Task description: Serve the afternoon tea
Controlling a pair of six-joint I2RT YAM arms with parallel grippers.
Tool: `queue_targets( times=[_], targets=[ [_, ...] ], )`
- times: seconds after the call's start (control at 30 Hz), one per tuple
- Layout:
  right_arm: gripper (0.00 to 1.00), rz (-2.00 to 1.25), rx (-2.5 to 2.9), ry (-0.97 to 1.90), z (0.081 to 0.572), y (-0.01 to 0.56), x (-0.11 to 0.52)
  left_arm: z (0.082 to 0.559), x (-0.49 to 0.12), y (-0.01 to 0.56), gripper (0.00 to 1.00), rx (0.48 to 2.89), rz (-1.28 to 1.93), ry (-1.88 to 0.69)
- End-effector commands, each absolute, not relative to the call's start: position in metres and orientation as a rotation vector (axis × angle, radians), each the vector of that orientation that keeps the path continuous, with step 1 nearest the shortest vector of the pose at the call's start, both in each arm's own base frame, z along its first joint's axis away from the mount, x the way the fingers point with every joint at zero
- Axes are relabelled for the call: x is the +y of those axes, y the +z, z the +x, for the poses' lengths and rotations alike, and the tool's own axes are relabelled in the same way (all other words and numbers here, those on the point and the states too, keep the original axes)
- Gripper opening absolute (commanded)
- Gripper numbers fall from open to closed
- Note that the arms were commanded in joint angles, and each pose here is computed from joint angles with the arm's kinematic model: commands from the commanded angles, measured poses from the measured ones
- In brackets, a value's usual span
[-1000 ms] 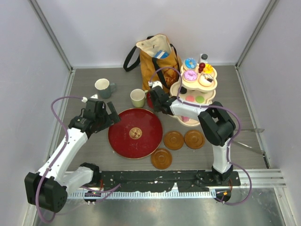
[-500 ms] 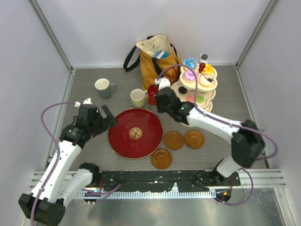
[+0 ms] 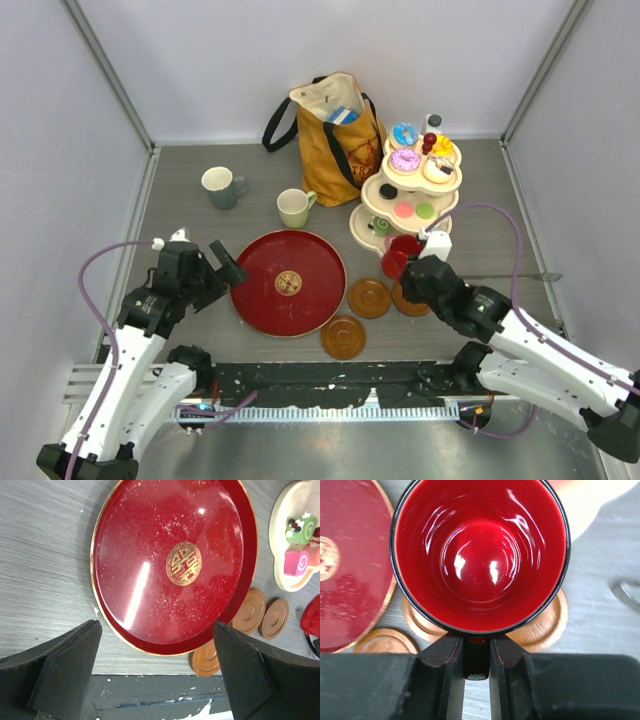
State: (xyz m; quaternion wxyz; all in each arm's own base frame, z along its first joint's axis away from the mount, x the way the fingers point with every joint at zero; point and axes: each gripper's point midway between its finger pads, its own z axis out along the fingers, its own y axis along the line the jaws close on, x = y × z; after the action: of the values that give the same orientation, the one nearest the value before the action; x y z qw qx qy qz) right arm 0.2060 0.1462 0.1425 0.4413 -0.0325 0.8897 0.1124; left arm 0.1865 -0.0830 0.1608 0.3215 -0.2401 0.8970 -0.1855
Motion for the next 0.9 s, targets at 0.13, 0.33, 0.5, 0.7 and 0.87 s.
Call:
queue_targets(
  times=[0.13,0.33,0.5,0.7,0.87],
  targets=[
    [0.06,0.195,2.249,0.200,0.186,0.105,0.107,0.180,-0.095,0.152,1.00,2.450,-0.643,-0.538],
    [0.07,0.258,2.302,0.124,0.184,0.081,0.101,0.182,-0.095,0.156,1.00,2.437,-0.641,-0.537],
    [0.26,0.272,2.340,0.094,0.176,0.068,0.095,0.183,-0.095,0.155,1.00,2.445,-0.645,-0.531],
    [0.74,0.292,2.336,0.164,0.171,0.077,0.098,0.188,-0.102,0.157,1.00,2.451,-0.630,-0.573],
    [0.84,0.251,2.263,0.229,0.172,0.107,0.096,0.192,-0.103,0.159,1.00,2.444,-0.637,-0.575]
  ],
)
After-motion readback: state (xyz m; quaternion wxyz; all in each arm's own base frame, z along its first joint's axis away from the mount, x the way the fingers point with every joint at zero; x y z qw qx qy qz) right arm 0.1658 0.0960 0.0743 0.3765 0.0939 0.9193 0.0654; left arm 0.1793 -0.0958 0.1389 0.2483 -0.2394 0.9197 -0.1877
